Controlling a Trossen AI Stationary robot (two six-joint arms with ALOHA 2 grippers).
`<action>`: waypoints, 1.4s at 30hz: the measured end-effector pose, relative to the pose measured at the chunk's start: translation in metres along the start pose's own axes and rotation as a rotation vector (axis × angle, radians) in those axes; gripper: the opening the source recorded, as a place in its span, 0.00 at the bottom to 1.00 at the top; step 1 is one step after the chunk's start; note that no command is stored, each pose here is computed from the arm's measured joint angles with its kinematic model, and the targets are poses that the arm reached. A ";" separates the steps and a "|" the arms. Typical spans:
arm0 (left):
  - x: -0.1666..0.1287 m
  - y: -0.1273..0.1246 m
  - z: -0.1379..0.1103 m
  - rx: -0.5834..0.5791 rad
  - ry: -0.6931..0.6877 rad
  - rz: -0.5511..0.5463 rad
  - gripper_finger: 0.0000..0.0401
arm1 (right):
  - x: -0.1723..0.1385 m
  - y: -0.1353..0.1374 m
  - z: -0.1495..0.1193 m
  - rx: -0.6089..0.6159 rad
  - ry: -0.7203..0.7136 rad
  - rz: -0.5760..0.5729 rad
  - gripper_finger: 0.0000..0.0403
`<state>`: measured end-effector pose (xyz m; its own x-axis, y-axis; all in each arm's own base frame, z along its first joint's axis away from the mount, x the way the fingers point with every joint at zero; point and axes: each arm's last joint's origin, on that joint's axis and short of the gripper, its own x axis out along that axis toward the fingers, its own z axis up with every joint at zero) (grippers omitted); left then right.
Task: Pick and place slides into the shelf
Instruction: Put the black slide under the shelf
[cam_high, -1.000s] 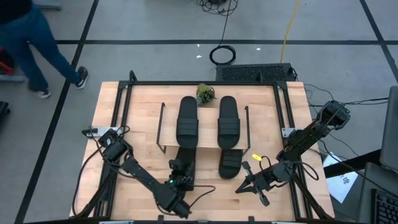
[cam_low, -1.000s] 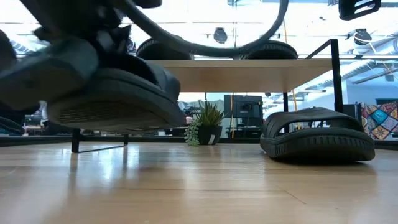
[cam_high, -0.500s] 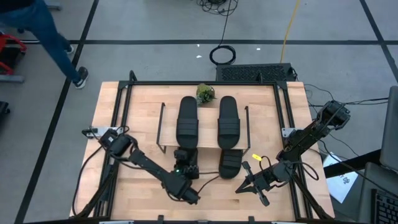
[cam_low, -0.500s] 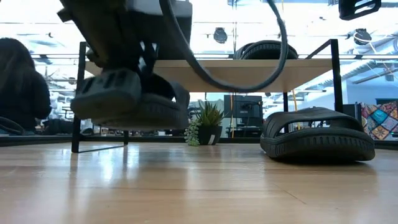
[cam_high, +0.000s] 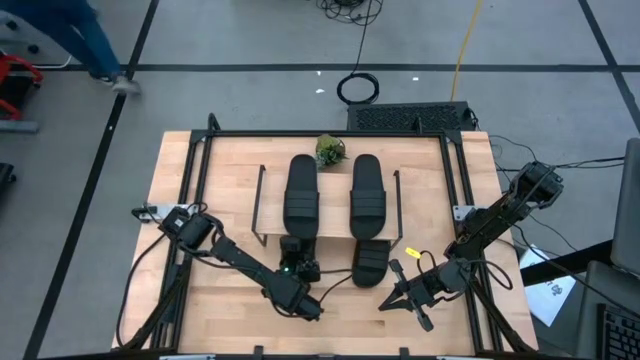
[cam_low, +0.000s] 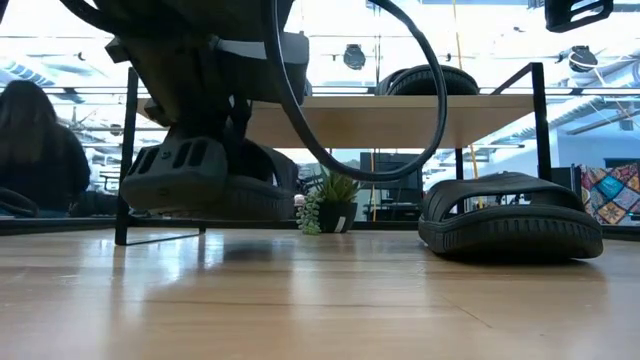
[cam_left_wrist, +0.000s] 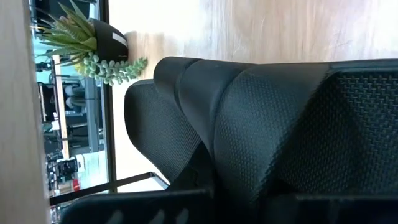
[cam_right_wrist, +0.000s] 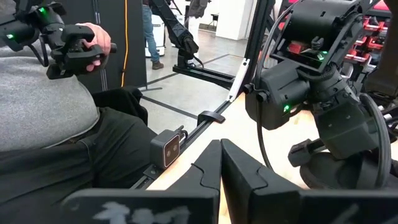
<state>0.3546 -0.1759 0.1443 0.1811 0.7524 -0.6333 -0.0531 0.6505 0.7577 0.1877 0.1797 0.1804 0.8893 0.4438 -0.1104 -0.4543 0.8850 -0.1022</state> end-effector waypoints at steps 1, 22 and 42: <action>0.000 0.000 0.000 -0.005 -0.001 -0.003 0.02 | 0.000 0.000 0.000 0.000 0.000 0.000 0.00; 0.008 0.002 0.006 -0.052 0.051 -0.094 0.11 | 0.000 0.000 0.000 0.000 0.000 0.001 0.00; -0.003 0.000 0.002 -0.037 0.059 -0.104 0.56 | 0.000 0.000 0.000 0.001 0.000 0.001 0.00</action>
<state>0.3558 -0.1783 0.1459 0.1294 0.6845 -0.7174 -0.0730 0.7281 0.6815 0.1876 0.1797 0.1803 0.8889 0.4444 -0.1108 -0.4550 0.8847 -0.1015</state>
